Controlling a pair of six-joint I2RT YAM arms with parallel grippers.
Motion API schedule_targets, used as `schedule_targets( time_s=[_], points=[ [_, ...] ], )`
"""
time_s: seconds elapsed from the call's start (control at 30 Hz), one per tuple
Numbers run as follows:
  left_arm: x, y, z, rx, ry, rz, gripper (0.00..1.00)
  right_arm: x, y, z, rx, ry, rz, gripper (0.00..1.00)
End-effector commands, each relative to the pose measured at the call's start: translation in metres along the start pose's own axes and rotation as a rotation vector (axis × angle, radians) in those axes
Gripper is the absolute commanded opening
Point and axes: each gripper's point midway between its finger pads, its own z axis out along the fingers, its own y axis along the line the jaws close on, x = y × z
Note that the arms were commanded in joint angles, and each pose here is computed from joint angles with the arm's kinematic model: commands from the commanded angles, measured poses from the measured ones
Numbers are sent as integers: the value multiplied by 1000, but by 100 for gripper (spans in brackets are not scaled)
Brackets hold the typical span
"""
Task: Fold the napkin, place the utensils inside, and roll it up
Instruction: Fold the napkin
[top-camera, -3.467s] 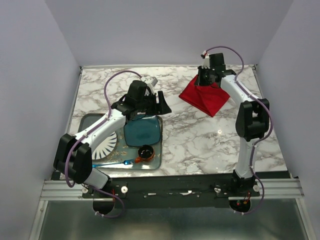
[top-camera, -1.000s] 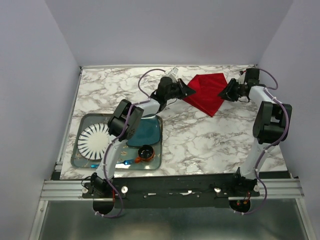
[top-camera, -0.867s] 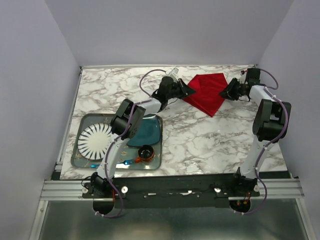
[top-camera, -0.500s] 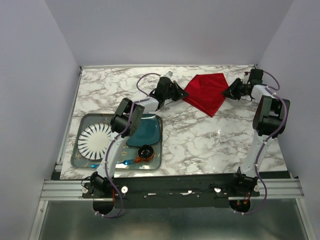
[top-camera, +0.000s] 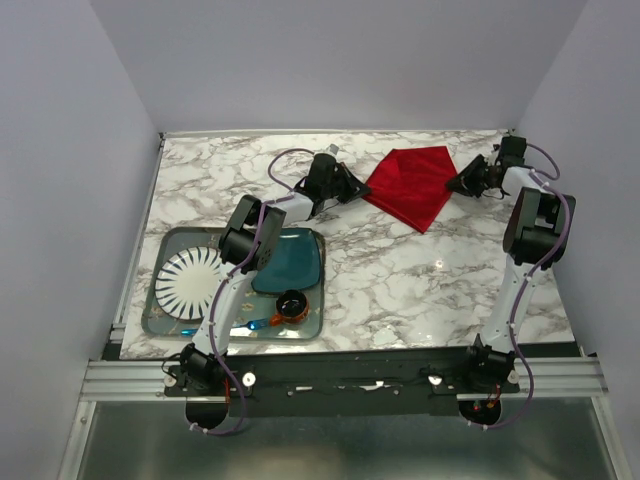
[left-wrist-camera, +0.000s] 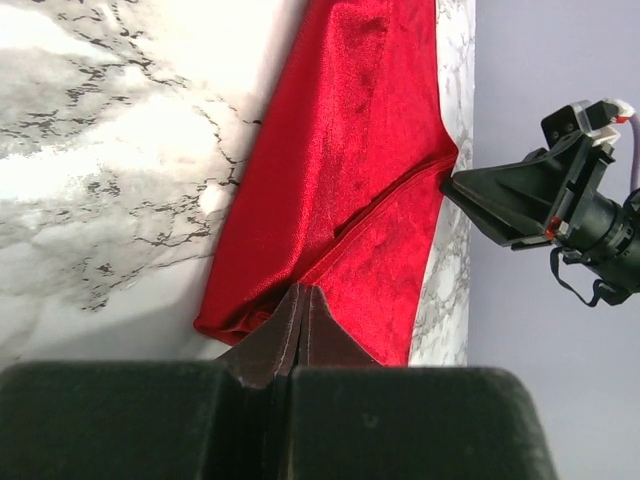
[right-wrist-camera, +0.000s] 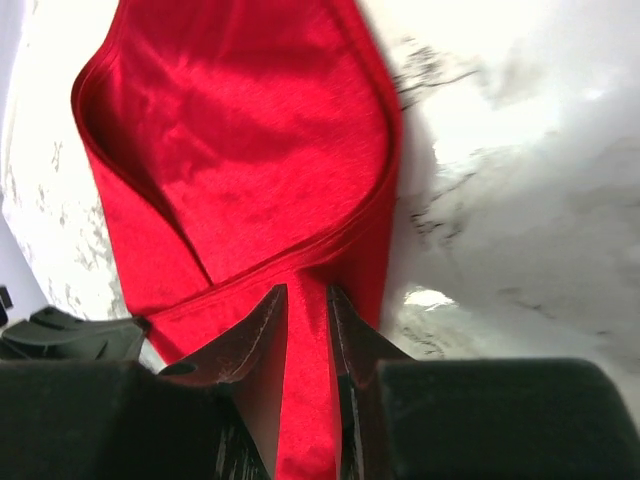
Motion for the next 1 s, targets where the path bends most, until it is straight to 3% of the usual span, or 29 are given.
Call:
schedule_targets(
  time_s=[0.0, 0.23, 0.4, 0.5, 0.53, 0.6, 0.63, 0.7, 0.73, 0.8, 0.83, 0.87, 0.93, 0.97],
  points=[
    [-3, 8, 6, -15, -5, -5, 0, -9, -31, 2, 90, -15, 87, 29],
    [-2, 7, 6, -13, 2, 2, 0, -25, -30, 5, 60, -3, 47, 30],
    [-8, -13, 1, 7, 12, 27, 2, -54, -15, -17, 88, -74, -141, 41],
    [-14, -34, -8, 22, 21, 60, 14, -56, -1, -47, 165, -134, -250, 49],
    [-16, -40, -11, 29, 22, 76, 26, -48, 10, -52, 186, -136, -298, 54],
    [-22, -61, -23, 48, 20, 92, 36, -47, 34, -78, 240, -205, -373, 58],
    [-20, -66, -29, 46, 44, 88, 42, -20, 38, -72, 271, -166, -416, 61],
    [-27, -87, -48, 47, 48, 98, 49, -10, 52, -95, 362, -230, -487, 63],
    [-24, -84, -57, 1, 70, 82, 53, 17, 57, -89, 399, -199, -550, 65],
    [-31, -100, -84, -30, 42, 115, 54, 32, 63, -100, 488, -244, -622, 66],
    [-30, -99, -95, -65, 44, 109, 59, 43, 87, -109, 466, -282, -674, 68],
    [-25, -92, -103, -84, 44, 109, 63, 55, 81, -110, 488, -271, -682, 69],
    [-27, -113, -122, -46, 43, 118, 76, 72, 95, -116, 398, -245, -687, 70],
    [-26, -119, -128, -39, 60, 123, 76, 80, 97, -115, 363, -218, -698, 70]
  ],
)
